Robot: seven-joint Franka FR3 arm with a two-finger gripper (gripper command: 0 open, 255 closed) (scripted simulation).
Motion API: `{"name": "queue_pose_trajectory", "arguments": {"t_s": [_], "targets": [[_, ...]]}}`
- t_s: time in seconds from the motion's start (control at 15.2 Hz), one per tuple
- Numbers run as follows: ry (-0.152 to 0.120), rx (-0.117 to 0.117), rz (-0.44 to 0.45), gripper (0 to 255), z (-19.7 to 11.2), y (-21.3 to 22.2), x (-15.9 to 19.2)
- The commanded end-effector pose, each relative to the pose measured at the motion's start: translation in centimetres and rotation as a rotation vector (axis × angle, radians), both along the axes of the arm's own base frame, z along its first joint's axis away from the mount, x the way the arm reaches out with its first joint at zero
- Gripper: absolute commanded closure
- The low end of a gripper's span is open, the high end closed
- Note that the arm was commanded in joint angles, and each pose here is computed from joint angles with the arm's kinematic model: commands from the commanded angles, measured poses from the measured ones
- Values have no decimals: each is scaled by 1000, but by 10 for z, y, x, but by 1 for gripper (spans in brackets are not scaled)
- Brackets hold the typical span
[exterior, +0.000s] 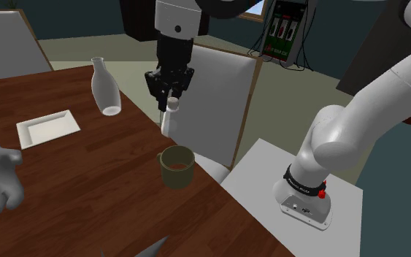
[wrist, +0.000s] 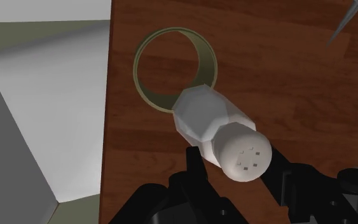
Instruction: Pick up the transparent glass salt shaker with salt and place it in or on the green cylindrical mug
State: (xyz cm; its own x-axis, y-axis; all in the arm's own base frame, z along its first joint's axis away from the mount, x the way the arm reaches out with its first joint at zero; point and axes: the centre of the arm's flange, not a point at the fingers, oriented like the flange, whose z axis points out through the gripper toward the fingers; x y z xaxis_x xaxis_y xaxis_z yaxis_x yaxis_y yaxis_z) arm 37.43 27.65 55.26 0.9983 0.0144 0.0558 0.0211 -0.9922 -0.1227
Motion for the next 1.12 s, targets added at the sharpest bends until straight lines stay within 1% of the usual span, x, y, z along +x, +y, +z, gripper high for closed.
{"name": "queue_pose_trajectory", "arguments": {"t_s": [0.0,0.99,1.06], "targets": [[0,0,0,255,-10,0,-1],[0,0,0,255,-90,0,-1],[0,0,0,255,-90,0,-1]]}}
